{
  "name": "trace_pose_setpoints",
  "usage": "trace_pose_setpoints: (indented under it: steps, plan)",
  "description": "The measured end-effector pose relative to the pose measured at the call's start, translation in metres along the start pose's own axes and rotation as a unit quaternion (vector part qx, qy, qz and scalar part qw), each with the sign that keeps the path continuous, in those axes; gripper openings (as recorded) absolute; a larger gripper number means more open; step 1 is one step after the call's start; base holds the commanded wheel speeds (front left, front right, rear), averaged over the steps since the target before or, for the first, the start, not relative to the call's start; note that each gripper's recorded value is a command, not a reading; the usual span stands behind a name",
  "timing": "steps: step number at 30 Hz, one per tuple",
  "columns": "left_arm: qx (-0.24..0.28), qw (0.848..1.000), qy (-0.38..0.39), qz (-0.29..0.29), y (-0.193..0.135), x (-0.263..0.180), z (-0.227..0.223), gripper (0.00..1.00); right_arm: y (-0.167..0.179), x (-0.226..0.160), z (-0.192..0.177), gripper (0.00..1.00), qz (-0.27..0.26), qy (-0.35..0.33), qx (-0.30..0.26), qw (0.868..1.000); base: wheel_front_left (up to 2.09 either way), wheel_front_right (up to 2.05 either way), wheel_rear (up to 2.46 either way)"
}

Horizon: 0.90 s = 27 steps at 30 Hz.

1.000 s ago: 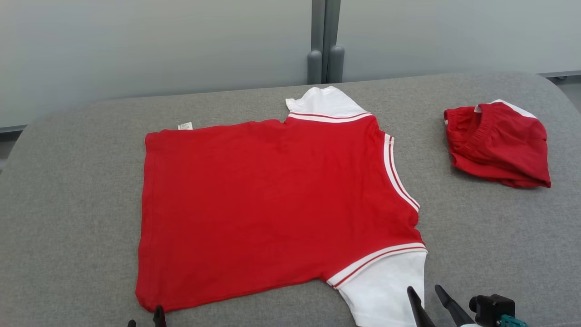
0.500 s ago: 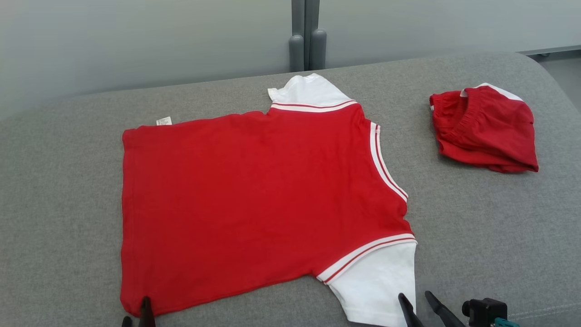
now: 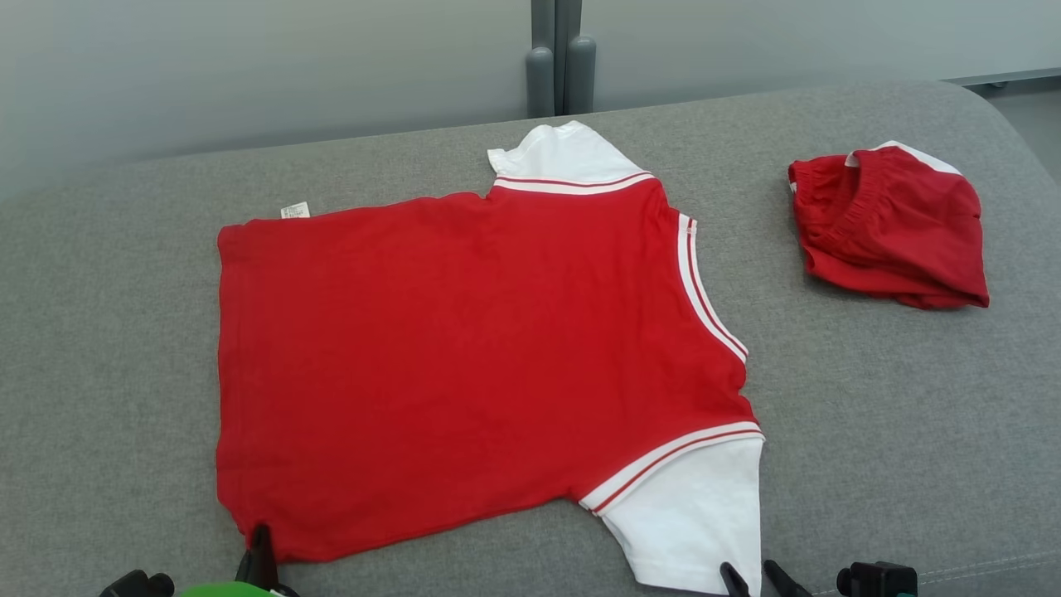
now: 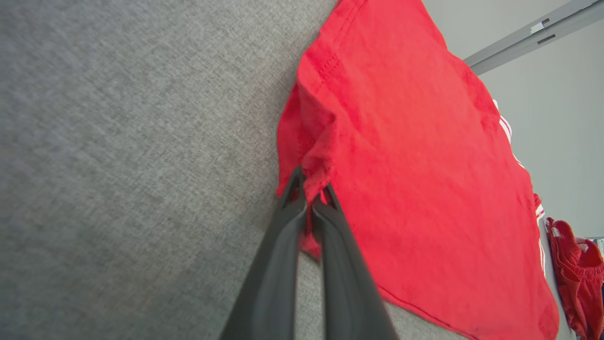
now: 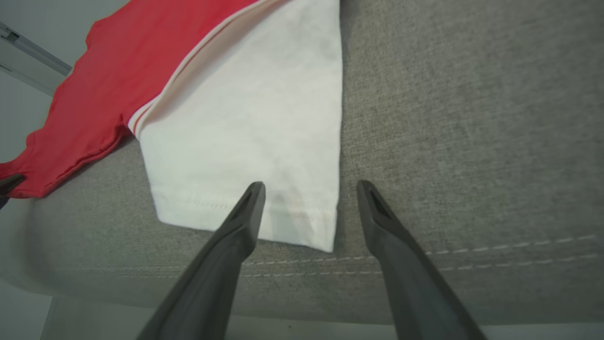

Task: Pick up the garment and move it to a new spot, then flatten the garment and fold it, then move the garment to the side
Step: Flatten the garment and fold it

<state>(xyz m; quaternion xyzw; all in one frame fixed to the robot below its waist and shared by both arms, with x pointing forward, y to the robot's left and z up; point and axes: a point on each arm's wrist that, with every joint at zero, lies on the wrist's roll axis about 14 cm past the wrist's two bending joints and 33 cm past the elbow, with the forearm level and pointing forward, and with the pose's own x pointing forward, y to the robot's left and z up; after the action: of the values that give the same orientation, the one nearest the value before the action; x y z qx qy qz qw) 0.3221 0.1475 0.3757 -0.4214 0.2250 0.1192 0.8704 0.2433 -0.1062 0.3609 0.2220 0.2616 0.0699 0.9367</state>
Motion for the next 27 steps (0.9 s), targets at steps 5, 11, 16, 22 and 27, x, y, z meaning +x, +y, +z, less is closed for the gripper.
trace_pose_setpoints:
  steps: [5,11,16,22,27]
  plan:
    - [0.003,1.000,-0.006,-0.005,-0.004,0.002,0.002,0.00,-0.001,0.000,-0.012,0.74,0.002,0.027,0.003,1.000,0.00,0.00,0.00]
    - [0.005,1.000,-0.005,-0.004,-0.004,0.002,0.000,0.00,-0.001,0.006,-0.015,0.41,0.007,0.037,-0.001,0.999,0.00,0.00,0.00]
    - [0.013,1.000,-0.006,-0.005,-0.004,0.001,-0.002,0.00,0.000,0.008,-0.016,0.15,0.011,0.042,0.001,0.999,0.00,0.00,0.00]
    - [0.013,1.000,-0.015,-0.004,-0.003,0.000,0.001,0.00,0.008,0.014,-0.005,0.00,0.026,0.025,0.007,0.999,0.00,0.00,0.00]
    - [0.010,0.999,-0.028,-0.026,-0.015,0.002,0.007,0.00,0.025,0.026,0.029,0.00,0.057,-0.026,0.002,0.998,0.00,0.00,0.00]
